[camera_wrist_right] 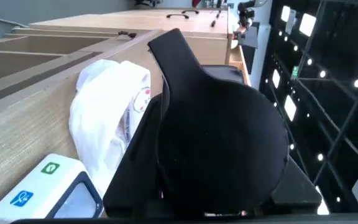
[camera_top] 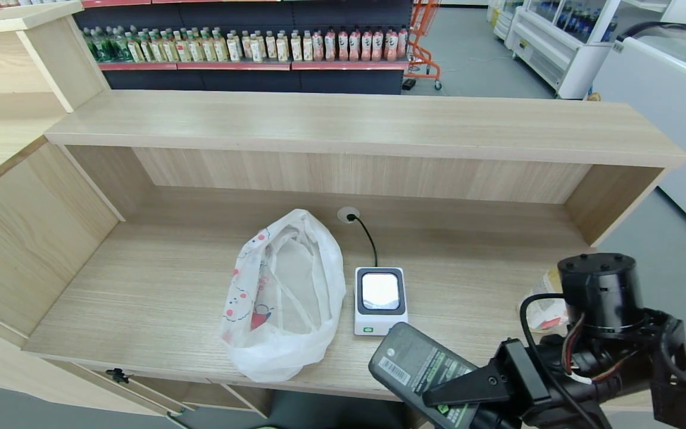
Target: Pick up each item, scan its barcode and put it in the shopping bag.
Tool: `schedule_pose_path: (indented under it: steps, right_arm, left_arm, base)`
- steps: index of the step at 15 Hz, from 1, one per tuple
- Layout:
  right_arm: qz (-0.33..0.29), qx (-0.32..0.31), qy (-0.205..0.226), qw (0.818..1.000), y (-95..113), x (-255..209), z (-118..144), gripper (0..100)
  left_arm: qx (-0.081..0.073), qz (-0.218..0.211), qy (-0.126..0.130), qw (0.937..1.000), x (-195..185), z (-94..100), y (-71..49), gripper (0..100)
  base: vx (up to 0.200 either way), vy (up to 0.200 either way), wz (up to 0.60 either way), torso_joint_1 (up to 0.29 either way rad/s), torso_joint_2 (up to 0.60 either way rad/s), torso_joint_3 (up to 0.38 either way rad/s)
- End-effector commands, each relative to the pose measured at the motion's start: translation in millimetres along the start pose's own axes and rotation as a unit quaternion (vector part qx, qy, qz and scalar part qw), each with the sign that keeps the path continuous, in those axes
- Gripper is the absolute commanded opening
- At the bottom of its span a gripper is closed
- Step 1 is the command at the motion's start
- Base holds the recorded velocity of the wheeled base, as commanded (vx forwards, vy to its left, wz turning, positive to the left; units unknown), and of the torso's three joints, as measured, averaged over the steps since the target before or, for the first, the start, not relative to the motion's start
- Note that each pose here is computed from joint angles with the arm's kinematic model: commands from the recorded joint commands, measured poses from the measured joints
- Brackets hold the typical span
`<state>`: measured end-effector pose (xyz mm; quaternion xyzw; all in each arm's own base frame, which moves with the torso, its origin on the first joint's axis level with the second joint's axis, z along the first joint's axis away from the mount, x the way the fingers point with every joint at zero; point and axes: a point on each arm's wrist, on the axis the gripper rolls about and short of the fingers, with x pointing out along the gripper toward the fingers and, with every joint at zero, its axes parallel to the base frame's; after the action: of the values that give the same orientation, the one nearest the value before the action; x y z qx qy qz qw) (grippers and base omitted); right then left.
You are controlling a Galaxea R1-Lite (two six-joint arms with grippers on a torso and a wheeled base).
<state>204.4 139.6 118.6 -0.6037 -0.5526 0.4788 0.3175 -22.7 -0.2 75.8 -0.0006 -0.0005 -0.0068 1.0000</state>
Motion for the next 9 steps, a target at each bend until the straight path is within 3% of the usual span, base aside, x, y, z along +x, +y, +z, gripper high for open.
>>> schedule_pose_path:
  steps: [1, 9]
  right_arm:
    - [0.010, 0.012, -0.025, 1.000, 23, 18, -6, 0]
    - [-0.022, -0.047, -0.037, 0.998, 29, 34, -34, 0]
  left_arm:
    - [0.000, 0.000, 0.000, 1.0000, 0, 0.0, 0.0, 100]
    - [0.000, 0.000, 0.000, 1.0000, 0, 0.0, 0.0, 100]
  base:
    - [0.000, 0.000, 0.00, 0.000, 0.00, 0.000]
    - [0.000, 0.000, 0.00, 0.000, 0.00, 0.000]
